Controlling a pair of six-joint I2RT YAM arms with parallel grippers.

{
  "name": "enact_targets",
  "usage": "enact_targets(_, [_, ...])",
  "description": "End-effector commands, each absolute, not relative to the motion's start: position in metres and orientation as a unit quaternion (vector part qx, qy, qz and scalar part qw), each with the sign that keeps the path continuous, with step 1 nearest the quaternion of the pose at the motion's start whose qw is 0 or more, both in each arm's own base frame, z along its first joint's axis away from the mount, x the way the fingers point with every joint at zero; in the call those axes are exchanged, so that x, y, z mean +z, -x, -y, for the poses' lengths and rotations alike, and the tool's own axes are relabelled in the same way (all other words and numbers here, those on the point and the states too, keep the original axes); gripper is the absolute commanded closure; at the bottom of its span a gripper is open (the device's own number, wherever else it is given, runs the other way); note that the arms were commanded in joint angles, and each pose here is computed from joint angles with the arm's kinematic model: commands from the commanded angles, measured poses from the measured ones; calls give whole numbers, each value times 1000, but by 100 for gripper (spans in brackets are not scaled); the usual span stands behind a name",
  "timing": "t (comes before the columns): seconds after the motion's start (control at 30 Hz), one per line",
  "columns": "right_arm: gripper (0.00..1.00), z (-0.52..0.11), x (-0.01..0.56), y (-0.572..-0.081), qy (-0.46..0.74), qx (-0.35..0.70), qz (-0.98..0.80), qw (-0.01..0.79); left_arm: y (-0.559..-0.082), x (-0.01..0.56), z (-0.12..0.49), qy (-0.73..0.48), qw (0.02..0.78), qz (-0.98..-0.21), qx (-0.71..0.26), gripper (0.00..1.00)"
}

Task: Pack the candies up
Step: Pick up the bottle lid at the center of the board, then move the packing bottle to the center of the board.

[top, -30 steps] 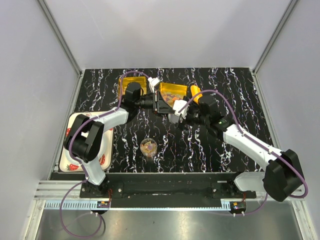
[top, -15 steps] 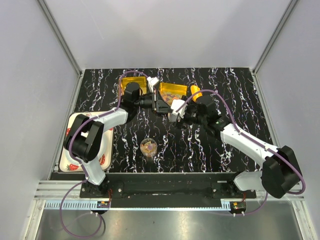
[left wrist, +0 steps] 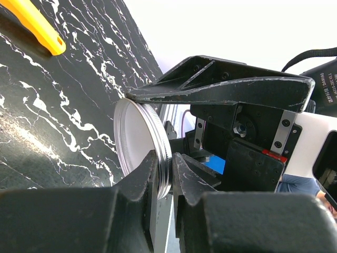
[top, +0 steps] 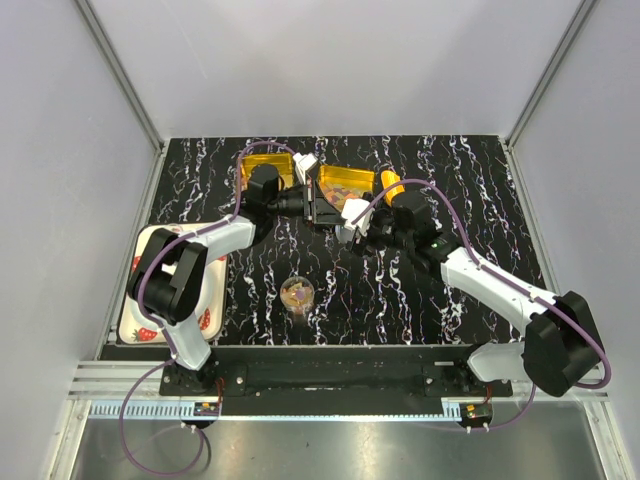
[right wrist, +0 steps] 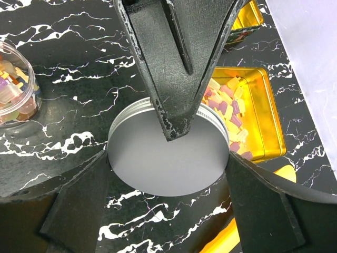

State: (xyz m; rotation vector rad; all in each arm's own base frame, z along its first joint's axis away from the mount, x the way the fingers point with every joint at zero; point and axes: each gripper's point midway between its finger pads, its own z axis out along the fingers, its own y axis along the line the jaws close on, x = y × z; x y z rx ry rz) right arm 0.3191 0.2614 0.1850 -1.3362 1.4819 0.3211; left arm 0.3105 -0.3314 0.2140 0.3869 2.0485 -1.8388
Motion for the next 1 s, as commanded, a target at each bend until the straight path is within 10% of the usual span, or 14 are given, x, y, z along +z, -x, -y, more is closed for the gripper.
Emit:
enact_targets(0.0, [18,-264,201,-311,565,141,-605,543,-309,221,327,-159,189,-712,-658,79])
enact_targets(0.37, [18,-253,210,-294,585,136,-602,525,-332,245,272,-212,279,-715,-605,5])
enact_targets(0.97, [17,-228,240,-274,604,115,-602,509,-241,103,176,-519,272,-738,-335,1])
